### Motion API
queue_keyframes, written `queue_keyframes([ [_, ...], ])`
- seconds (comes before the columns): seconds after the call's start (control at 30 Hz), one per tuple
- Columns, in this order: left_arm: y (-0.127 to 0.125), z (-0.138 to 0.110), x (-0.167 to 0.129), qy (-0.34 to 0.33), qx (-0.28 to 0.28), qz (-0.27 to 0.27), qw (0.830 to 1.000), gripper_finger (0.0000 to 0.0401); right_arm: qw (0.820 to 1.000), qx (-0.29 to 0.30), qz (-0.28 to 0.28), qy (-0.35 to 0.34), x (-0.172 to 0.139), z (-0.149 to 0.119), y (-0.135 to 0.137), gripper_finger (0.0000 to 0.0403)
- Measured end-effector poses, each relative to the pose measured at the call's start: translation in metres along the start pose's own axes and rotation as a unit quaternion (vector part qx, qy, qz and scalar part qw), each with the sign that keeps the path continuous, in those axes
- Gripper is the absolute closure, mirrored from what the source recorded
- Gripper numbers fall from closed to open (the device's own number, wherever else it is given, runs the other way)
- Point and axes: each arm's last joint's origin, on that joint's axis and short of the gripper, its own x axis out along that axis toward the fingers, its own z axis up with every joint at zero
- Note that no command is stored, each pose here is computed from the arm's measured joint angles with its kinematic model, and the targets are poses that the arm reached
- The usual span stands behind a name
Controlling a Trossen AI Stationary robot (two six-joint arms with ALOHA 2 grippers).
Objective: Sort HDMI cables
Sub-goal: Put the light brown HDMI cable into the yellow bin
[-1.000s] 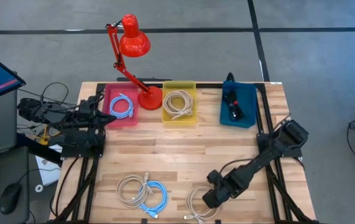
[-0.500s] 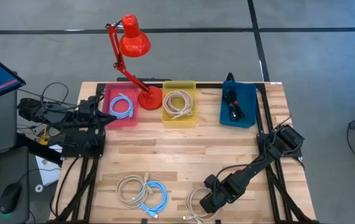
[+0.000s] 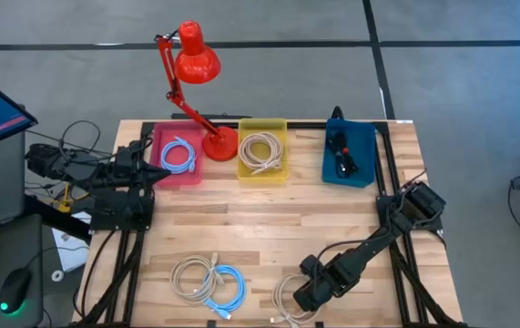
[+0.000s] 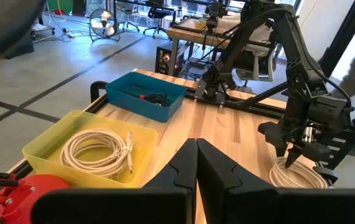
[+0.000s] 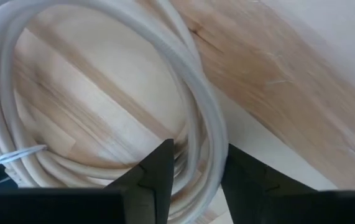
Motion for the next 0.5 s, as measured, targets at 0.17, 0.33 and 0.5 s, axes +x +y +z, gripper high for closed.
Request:
queue_keyframes([
  [0.17,0.000,0.000,0.000,0.000,0.000,0.000,1.000,0.0395,1.000,0.008,0.005,-0.010,0.000,0.001,0.001,0.0339],
  [0.33,0.000,0.000,0.000,0.000,0.000,0.000,1.000,0.0395,0.999,0.006,0.019,-0.031,0.001,0.007,0.004,0.0382],
  [0.5,0.000,0.000,0.000,0.000,0.000,0.000,1.000,0.0395,0.999,0.004,0.024,-0.047,-0.001,0.022,0.009,0.0382],
])
